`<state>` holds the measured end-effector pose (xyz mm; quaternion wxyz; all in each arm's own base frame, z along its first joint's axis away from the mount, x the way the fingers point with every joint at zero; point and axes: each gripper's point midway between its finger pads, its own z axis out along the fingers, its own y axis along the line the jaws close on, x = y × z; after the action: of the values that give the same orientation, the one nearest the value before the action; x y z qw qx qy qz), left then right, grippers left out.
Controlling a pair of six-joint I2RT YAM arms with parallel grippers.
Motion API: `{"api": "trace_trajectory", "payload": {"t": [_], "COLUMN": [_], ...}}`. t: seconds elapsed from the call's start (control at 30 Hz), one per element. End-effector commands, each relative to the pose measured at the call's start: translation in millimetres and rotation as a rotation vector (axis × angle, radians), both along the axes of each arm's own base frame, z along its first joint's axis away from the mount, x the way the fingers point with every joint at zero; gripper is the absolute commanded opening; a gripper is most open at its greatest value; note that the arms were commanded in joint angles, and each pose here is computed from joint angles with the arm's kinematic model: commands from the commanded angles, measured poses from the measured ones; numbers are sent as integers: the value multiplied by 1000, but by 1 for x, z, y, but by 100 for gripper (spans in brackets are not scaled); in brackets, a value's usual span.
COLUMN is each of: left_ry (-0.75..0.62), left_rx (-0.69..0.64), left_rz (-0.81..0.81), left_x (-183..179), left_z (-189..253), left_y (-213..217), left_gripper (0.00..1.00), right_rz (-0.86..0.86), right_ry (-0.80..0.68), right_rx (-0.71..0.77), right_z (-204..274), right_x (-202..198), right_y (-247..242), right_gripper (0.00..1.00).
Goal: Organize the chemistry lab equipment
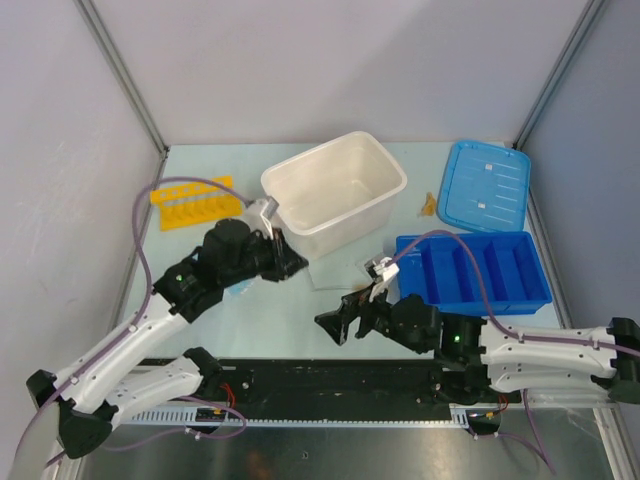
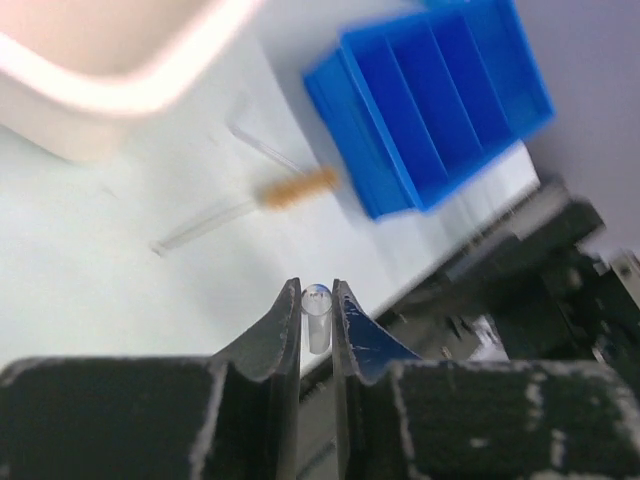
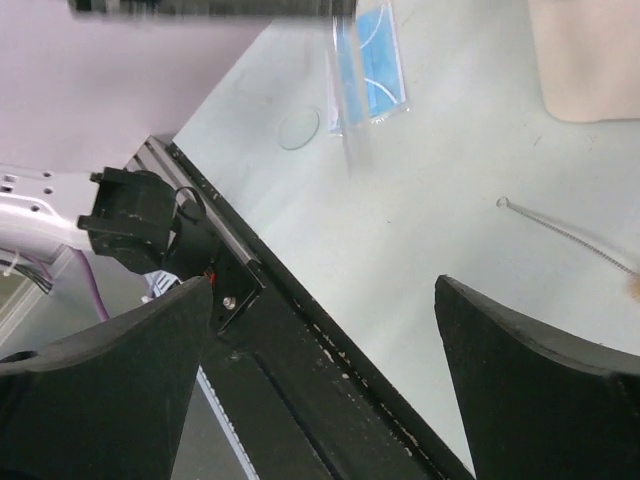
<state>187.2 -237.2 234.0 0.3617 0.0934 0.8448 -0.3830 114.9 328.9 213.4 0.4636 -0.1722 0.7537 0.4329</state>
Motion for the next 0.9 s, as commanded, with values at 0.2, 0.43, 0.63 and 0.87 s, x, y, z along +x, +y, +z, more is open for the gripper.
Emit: {"api": "trace_trajectory", "payload": {"t": [0.2, 0.43, 0.63, 0.87], "left_ry": [-402, -448, -424, -385], "left_rx": [423, 451, 438, 427], "left_rz": [719, 964, 1060, 1036], "left_x": [132, 196, 245, 284], "left_z": [100, 116, 90, 55], "left_y": [148, 228, 275, 280], "left_gripper": [14, 14, 15, 15], "right_rz": [-90, -136, -137, -150], "right_ry": [-46, -78, -85, -90], "right_rx": [103, 117, 120, 106], "right_z": [39, 50, 52, 50], "right_x": [3, 7, 7, 9], "right_y": [-46, -73, -80, -81], "right_gripper": [99, 99, 99, 99]}}
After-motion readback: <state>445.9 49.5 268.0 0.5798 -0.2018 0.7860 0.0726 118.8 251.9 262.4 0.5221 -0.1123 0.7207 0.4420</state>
